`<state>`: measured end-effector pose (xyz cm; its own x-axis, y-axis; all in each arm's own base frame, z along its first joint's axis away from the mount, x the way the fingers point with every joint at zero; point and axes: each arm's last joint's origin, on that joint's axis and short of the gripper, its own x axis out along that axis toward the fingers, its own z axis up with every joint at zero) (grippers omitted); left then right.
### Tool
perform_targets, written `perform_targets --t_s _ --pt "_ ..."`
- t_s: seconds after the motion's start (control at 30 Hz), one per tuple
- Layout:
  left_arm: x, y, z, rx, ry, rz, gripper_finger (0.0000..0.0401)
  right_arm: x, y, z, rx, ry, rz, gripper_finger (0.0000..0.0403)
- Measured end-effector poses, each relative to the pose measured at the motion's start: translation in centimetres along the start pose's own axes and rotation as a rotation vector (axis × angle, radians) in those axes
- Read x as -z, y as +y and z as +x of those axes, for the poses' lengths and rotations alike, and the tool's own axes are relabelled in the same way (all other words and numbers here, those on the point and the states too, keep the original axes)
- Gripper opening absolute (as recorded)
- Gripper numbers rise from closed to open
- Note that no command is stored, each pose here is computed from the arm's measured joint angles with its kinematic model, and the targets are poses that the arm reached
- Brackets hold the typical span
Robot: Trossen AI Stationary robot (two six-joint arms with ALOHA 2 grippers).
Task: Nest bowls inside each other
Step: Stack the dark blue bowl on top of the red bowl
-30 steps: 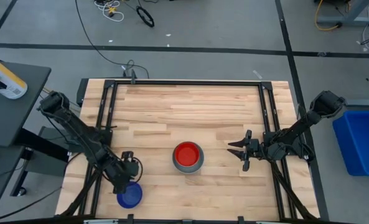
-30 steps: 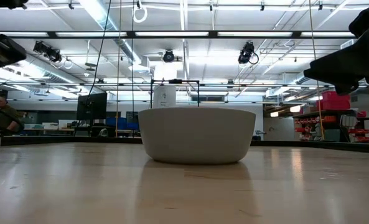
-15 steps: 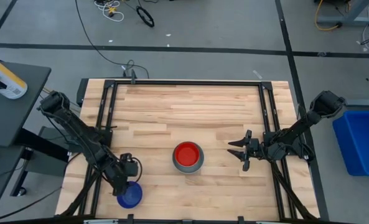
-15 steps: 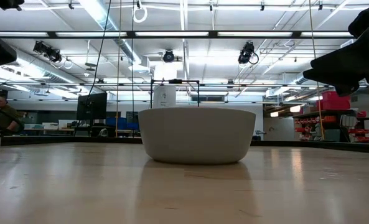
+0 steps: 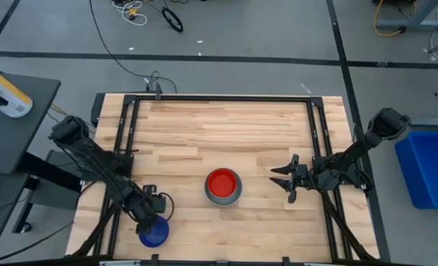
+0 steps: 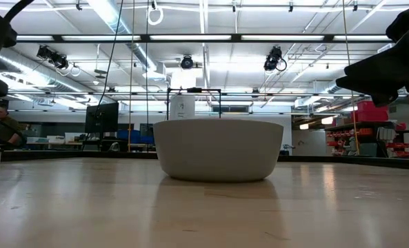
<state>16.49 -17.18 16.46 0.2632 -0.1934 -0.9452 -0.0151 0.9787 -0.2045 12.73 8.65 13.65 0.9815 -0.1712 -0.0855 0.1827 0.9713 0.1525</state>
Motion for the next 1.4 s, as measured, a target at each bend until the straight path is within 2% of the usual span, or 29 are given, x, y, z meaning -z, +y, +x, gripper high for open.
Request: perform_targets --t_s 0.17,0.27,0.37,0.4,0.57,0.7,0.83,0.93,1.07,1.23,1.3,1.4 --pt "0.0 0.0 0.1 -0.004 0.005 0.025 0.0170 0.0 0.0 0.0 0.000 0.000 0.000 0.0164" --pt "0.0 0.0 0.1 -0.010 -0.001 0.055 0.0104 0.0 0.0 0.0 0.000 0.000 0.000 0.0159" --pt "0.0 0.3 0.1 -0.072 -0.042 0.078 0.0026 0.0 0.0 0.0 0.000 0.000 0.000 0.0153" --pt "-0.1 0.3 0.0 -0.092 -0.069 0.076 0.0016 0.0 0.0 0.0 0.000 0.000 0.000 0.0152" --pt "-0.7 0.6 -0.1 -0.237 -0.244 0.100 0.0007 0.0 0.0 0.0 -0.001 0.001 -0.001 0.0145" --pt "-1.7 0.3 -0.3 -0.290 -0.380 0.185 0.0006 0.1 0.0 0.0 0.001 0.008 -0.010 0.0145" --pt "-2.4 0.8 -0.1 -0.268 -0.461 0.231 0.0005 0.2 -0.1 0.0 0.003 0.017 -0.022 0.0146" --pt "-2.5 2.2 0.0 -0.209 -0.596 0.236 0.0005 0.2 -0.1 0.0 0.003 0.018 -0.023 0.0143" --pt "-2.3 4.9 -0.8 -0.122 -0.835 0.252 0.0005 0.3 -0.1 0.0 0.004 0.025 -0.033 0.0142" --pt "-2.2 8.2 -3.0 -0.095 -1.134 0.297 0.0005 0.4 -0.1 0.0 0.005 0.026 -0.035 0.0140" --pt "-2.5 9.7 -3.4 -0.104 -1.204 0.312 0.0005 0.3 -0.1 0.0 0.006 0.025 -0.033 0.0141" --pt "-3.6 11.6 -3.7 -0.087 -1.239 0.329 0.0005 0.3 -0.1 0.0 0.011 0.021 -0.031 0.0142"
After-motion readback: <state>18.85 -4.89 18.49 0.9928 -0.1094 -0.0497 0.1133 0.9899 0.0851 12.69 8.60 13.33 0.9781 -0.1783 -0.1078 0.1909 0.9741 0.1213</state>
